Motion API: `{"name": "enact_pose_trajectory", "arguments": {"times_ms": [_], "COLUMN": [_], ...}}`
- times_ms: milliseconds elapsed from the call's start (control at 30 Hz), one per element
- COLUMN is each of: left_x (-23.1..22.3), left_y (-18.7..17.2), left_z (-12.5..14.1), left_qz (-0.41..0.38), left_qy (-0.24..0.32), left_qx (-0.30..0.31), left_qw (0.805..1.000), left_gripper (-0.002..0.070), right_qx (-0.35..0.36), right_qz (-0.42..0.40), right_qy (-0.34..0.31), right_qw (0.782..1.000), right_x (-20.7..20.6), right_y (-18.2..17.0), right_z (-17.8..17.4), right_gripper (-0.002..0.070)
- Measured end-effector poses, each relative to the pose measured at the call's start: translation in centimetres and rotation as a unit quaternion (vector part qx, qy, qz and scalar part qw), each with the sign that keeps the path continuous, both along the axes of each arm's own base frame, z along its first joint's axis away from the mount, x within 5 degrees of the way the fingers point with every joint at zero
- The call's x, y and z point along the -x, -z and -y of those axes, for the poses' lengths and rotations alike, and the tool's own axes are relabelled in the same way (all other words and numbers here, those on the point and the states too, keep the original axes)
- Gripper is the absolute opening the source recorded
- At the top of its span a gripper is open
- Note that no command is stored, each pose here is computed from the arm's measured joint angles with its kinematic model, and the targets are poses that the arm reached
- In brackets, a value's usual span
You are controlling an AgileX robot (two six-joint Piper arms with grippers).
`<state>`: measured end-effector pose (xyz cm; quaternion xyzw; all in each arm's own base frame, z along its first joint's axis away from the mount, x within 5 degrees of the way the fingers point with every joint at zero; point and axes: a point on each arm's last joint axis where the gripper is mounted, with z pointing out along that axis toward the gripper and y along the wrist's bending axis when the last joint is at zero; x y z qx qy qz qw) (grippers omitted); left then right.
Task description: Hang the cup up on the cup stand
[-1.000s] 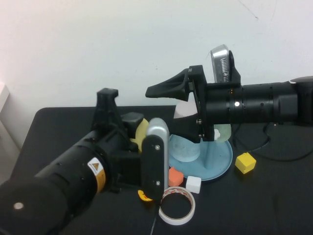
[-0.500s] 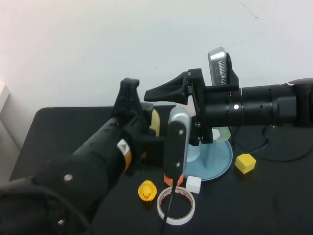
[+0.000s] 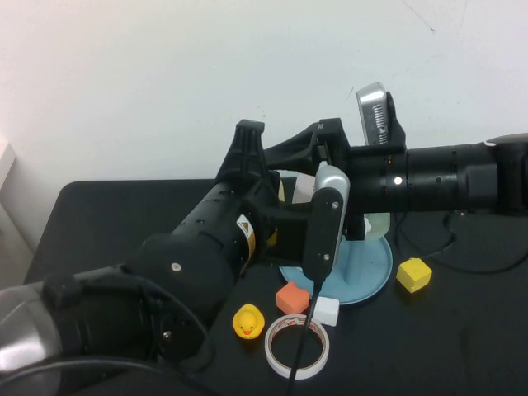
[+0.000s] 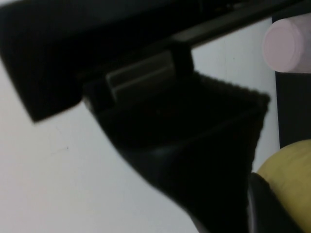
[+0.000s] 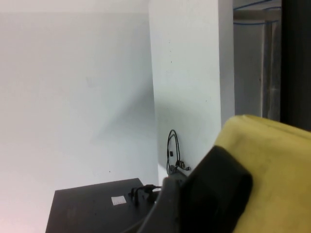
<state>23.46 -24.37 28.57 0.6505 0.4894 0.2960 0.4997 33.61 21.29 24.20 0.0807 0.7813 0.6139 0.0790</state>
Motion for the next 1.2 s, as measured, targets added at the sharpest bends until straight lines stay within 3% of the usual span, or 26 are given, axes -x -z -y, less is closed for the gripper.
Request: {"name": "enact_pose_trajectory", "arguments": {"times_ms": [233,400,1200], "left_x": [0.03,0.06,0.17], "left_y": [-0.02,-0.05,-0.11], "left_z": [0.33,0.29,0.3], "left_qz": [0.001,0.003,0.008], "left_qy": [0.002,-0.004,-0.01], "left_qx": [-0.003,-0.004,-0.007], "left_qw": [1.0,1.0,1.0], "left_gripper": [0.0046,0.0042,0.0041], "right_qx": [-0.008,-0.02,-0.022], "right_qz": [-0.013,-0.029,-0.026], "right_qy": [-0.005,-0.003,-0.002], "right_qw": [1.0,0.999,0.999], "right_x": [-0.16,-0.34,-0.4], "right_y": [0.62,0.85,0.92], "right_z": [-0.08,0.01,-0.01], "right_gripper": [0.0692,0.0624,0.0621]}}
